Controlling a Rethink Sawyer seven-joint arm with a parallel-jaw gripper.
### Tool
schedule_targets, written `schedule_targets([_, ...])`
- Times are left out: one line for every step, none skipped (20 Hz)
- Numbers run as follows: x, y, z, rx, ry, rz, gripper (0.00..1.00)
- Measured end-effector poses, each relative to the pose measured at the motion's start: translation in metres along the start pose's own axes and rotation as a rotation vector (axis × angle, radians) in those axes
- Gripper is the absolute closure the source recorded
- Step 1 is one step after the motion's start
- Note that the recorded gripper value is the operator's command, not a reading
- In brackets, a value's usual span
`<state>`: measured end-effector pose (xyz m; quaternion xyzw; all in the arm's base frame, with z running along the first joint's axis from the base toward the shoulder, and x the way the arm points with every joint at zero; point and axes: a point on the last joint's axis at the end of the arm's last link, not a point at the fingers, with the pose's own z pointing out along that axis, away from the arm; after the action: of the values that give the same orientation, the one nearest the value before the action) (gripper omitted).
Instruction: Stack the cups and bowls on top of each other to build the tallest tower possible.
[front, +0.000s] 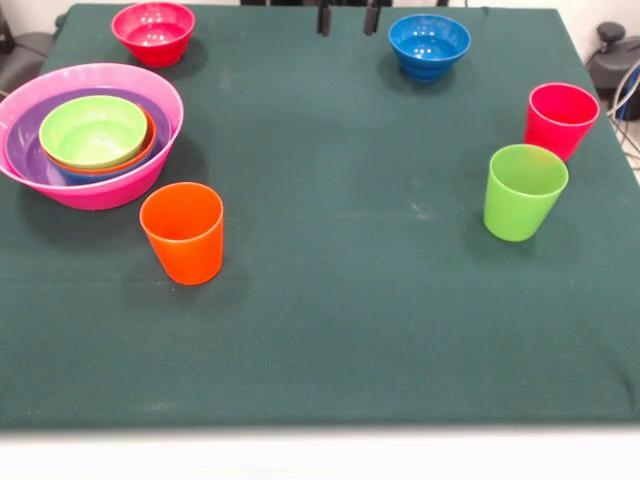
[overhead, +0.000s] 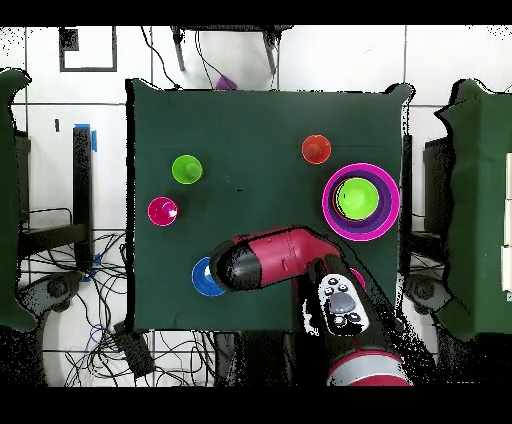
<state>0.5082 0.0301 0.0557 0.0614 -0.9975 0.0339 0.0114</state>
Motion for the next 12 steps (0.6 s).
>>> schedule_targets([0.002, 0.002, 0.002, 0.0, -0.001, 0.001, 0.0])
schedule_targets([0.004, 0.005, 0.004, 0.0, -0.001, 0.003, 0.0])
schedule_targets([0.007, 0.008, 0.006, 0.0, -0.001, 0.005, 0.0])
schedule_targets([0.008, 0.01, 0.007, 0.001, -0.001, 0.005, 0.0])
schedule_targets([0.01, 0.011, 0.007, 0.001, 0.0, 0.006, 0.0])
schedule_targets([0.013, 0.017, 0.01, 0.001, 0.005, 0.004, 0.0])
schedule_targets([0.015, 0.019, 0.011, 0.001, 0.007, 0.002, 0.0])
schedule_targets([0.017, 0.023, 0.012, 0.001, 0.012, 0.0, 0.0])
schedule_targets([0.019, 0.027, 0.013, 0.0, 0.017, -0.002, 0.0])
schedule_targets([0.02, 0.029, 0.014, -0.001, 0.02, -0.003, 0.0])
schedule_targets([0.02, 0.03, 0.014, -0.001, 0.022, -0.002, 0.0])
schedule_targets([0.02, 0.033, 0.015, -0.001, 0.025, -0.001, 0.0])
